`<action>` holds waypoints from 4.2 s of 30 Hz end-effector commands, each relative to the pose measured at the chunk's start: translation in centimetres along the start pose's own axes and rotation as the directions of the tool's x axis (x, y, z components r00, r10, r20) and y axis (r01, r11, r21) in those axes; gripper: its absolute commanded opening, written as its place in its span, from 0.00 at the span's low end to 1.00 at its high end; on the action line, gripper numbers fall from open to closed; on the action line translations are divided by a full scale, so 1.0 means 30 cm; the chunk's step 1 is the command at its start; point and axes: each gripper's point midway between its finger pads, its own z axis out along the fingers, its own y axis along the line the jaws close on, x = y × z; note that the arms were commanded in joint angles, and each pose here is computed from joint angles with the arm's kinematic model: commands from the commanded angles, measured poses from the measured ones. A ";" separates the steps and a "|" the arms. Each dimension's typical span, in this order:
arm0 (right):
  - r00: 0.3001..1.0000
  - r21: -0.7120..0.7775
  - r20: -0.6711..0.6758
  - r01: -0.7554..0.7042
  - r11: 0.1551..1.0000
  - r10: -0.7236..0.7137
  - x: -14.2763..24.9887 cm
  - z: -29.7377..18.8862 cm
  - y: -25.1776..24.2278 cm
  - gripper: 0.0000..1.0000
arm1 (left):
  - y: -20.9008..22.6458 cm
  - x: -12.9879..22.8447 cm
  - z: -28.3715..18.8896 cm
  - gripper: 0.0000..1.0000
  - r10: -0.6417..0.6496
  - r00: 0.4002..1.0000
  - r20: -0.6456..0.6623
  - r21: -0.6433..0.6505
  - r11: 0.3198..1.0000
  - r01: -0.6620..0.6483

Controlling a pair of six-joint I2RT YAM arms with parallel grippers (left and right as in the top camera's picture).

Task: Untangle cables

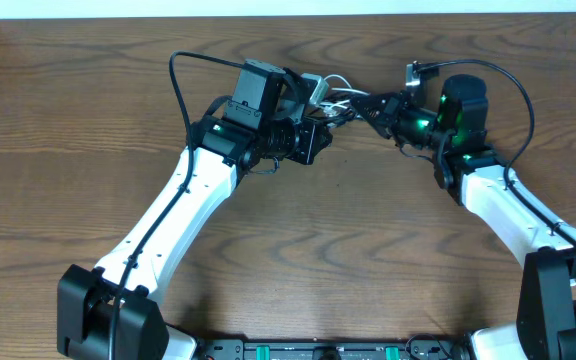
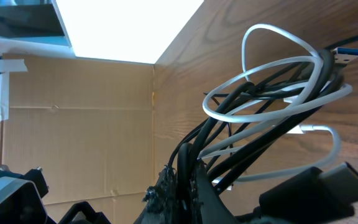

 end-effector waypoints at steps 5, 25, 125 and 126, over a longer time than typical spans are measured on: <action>0.999 -0.027 0.028 0.034 0.999 -0.033 -0.033 -0.022 0.052 0.01 | -0.017 -0.011 -0.002 0.08 0.003 1.000 0.002 0.021 1.000 -0.003; 0.999 -0.011 -0.017 0.037 0.999 -0.037 -0.006 -0.026 0.029 0.01 | 0.011 -0.042 -0.002 0.08 0.020 0.999 0.042 -0.031 0.999 -0.019; 0.977 0.751 -0.190 0.207 0.627 -0.095 0.260 -0.173 -0.492 0.62 | 0.052 0.020 0.012 0.07 0.046 0.999 -0.029 -0.135 0.990 -0.050; 0.977 0.760 -0.185 0.209 0.615 -0.104 0.253 -0.178 -0.496 0.66 | 0.052 0.020 0.012 0.08 0.046 0.999 -0.029 -0.135 0.990 -0.049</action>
